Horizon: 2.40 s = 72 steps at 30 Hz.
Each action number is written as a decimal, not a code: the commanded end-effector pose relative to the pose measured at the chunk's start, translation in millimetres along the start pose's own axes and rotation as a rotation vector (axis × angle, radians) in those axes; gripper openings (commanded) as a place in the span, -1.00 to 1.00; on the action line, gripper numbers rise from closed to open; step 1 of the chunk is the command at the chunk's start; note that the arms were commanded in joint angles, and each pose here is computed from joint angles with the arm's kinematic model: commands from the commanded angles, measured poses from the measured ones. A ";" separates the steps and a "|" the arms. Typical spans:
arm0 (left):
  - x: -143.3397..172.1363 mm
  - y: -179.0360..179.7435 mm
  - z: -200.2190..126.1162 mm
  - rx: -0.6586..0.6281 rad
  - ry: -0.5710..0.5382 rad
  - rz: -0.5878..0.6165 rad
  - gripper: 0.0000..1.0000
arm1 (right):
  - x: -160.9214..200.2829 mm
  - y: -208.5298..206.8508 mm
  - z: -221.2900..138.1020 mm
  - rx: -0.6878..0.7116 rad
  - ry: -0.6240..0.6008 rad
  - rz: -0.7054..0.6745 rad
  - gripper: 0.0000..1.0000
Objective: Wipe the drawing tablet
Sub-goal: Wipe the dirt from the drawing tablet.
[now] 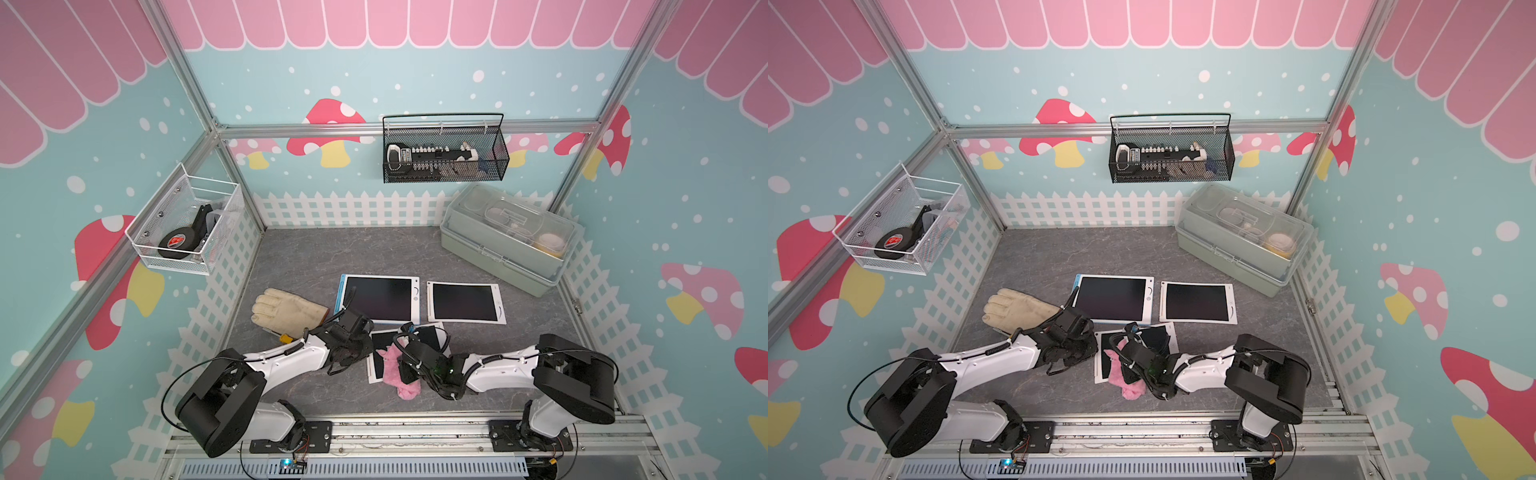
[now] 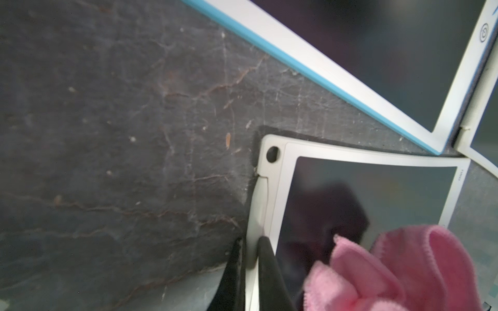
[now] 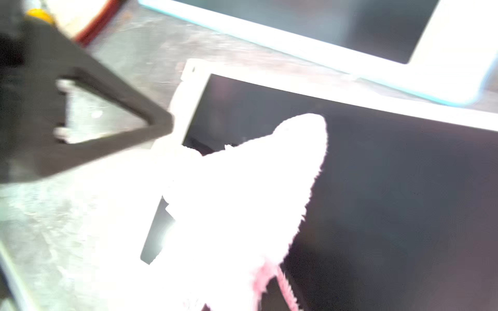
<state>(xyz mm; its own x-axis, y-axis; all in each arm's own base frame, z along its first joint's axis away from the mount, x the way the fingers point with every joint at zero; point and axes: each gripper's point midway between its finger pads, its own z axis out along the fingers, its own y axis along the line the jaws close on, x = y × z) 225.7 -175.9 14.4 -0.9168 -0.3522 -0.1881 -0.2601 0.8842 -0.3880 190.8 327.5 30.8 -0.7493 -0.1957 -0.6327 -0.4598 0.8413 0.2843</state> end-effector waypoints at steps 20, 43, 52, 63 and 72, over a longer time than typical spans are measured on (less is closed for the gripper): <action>62.9 84.0 6.5 -0.275 0.225 -0.007 -0.84 | -11.7 -49.0 11.7 0.075 -0.043 0.119 -1.00; 59.5 76.2 6.0 -0.237 0.219 -0.013 -0.84 | -9.1 54.0 45.1 -0.127 0.010 0.081 -1.00; 52.4 71.9 4.4 -0.242 0.202 -0.011 -0.83 | -17.8 -61.0 -5.2 0.103 0.000 0.164 -1.00; -12.3 16.6 -19.5 -0.138 0.097 0.001 -0.27 | -30.4 -49.9 4.2 0.101 0.025 0.100 -1.00; -1.6 28.7 4.1 -0.149 0.159 0.000 -0.47 | -48.4 22.5 28.8 -0.030 0.034 0.007 -1.00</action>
<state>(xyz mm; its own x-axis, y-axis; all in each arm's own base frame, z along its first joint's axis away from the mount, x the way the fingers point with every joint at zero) 238.4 -157.8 18.2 -0.9392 -0.3295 -0.0964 -0.2905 0.9124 -0.2884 239.4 337.5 40.9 -0.7854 -0.1733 -0.5943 -0.4056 0.8693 0.2825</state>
